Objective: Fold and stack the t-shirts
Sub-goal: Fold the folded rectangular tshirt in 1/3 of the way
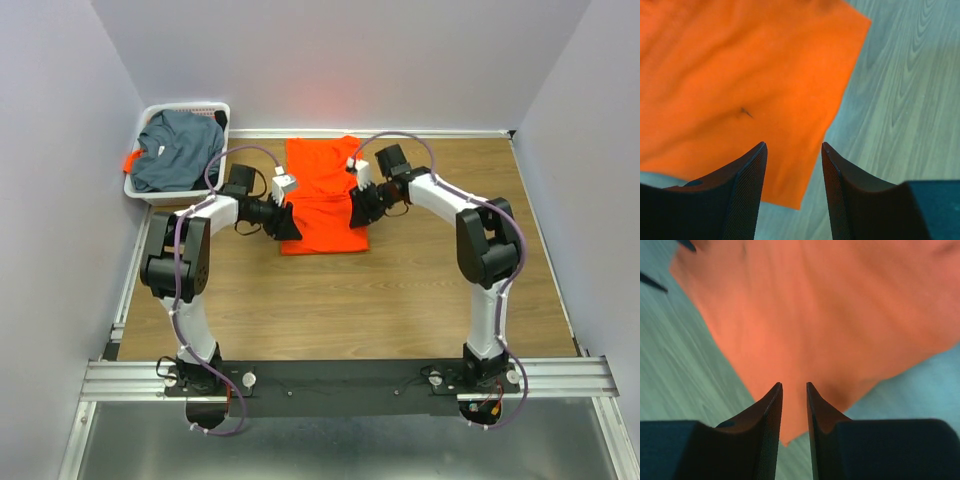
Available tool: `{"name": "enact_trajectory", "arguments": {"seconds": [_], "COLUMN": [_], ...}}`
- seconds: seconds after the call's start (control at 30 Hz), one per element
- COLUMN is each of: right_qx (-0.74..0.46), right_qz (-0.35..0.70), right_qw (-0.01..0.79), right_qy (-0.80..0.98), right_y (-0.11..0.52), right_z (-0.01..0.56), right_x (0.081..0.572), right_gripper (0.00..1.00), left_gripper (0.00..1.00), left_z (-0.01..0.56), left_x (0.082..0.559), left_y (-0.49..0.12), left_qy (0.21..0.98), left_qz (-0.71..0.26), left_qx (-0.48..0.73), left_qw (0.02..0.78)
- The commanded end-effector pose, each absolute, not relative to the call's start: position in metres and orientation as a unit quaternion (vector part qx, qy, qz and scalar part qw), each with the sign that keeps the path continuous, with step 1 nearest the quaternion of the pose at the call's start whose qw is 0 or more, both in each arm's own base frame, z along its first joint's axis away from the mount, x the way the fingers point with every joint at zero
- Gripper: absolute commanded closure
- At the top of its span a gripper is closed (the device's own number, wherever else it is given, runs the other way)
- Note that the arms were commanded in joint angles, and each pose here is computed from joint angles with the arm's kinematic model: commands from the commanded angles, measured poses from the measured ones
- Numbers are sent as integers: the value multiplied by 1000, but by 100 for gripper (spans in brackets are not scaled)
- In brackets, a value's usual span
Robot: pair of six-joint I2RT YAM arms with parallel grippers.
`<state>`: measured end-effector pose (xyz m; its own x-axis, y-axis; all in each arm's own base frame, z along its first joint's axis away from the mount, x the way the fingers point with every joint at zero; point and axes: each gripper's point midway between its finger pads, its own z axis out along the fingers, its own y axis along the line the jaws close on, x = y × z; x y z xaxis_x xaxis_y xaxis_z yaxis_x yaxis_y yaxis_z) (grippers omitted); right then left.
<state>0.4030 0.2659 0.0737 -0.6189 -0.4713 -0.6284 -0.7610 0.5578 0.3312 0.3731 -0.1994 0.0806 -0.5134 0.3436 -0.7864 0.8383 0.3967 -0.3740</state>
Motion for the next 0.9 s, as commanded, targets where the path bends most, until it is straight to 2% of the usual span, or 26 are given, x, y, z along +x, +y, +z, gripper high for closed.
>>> {"name": "enact_trajectory", "arguments": {"seconds": [0.0,0.23,0.4,0.63,0.73,0.87], "right_qx": [-299,-238,-229,-237,-248,-278], "right_qz": [350,336,332,323,322,349], "right_qw": [133,57,37,46,58,119], "right_qy": [878,910,914,915,912,887], "right_y": [261,225,212,198,191,200], "right_z": [27,-26,-27,-7,3,49], "right_x": [359,318,286,258,258,272], "right_gripper": [68,69,69,69,68,62], "left_gripper": [46,48,48,48,48,48], "left_z": [44,5,2,29,51,94], "left_x": [353,326,288,260,260,285], "left_y": [-192,-186,-190,-208,-217,-214], "left_qy": [803,824,822,800,782,758], "left_qz": [-459,-467,-491,-520,-522,-472], "left_qx": [290,252,234,246,279,350], "left_qw": [245,198,167,170,195,285]}}
